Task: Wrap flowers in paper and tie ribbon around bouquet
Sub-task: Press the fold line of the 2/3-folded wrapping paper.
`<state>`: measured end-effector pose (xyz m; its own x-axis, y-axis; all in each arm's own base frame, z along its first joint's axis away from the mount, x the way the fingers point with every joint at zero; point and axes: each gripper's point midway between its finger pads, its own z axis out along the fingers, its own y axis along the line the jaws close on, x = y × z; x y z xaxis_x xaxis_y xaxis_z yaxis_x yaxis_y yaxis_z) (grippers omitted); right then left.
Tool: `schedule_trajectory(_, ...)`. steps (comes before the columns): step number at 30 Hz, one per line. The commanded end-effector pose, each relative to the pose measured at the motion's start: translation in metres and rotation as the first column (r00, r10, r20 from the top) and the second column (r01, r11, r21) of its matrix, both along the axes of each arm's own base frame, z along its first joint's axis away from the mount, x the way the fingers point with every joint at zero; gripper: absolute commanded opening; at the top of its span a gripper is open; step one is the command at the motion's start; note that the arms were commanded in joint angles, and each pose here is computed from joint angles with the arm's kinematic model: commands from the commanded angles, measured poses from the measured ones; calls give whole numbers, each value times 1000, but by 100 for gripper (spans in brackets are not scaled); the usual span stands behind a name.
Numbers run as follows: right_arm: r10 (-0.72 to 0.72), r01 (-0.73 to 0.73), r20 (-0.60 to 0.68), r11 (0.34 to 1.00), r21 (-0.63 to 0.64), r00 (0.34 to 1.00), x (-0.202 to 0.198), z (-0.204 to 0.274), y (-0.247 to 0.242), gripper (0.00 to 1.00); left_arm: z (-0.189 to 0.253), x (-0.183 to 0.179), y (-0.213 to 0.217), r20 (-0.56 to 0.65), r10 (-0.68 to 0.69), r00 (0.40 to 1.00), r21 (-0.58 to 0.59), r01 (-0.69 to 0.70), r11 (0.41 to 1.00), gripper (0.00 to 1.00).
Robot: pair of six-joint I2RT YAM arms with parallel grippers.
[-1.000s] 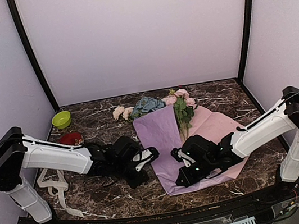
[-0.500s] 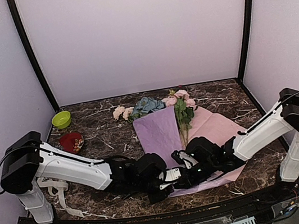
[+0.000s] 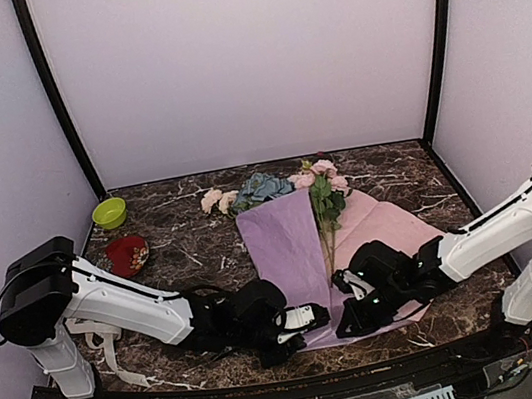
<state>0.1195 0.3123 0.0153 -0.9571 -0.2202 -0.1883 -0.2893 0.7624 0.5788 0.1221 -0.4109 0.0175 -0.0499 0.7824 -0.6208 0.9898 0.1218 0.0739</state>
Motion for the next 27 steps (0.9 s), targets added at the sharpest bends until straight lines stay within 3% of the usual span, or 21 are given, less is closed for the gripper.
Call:
schedule_trajectory(1, -63, 51, -51, 977, -208, 997, -12, -17, -55, 0, -38, -16, 39, -76, 2, 997, 164, 10, 986, 11)
schedule_trajectory(7, 18, -21, 44, 997, 78, 999, 2, 61, -2, 0, -36, -18, 34, -87, -3, 996, 147, 16, 989, 11)
schedule_trajectory(10, -12, 3, 62, 989, 150, 998, 16, 75, 12, 0, -36, -17, 34, -87, 0, 996, 148, 13, 989, 11)
schedule_trajectory(20, -82, 81, 17, 994, 69, 996, 46, 23, 25, 0, -29, -19, 29, -97, -5, 995, 129, 18, 991, 10)
schedule_trajectory(27, -97, 95, -30, 993, -73, 995, 34, -22, -4, 0, 35, -16, -16, -56, -96, 994, -57, 92, 994, 13)
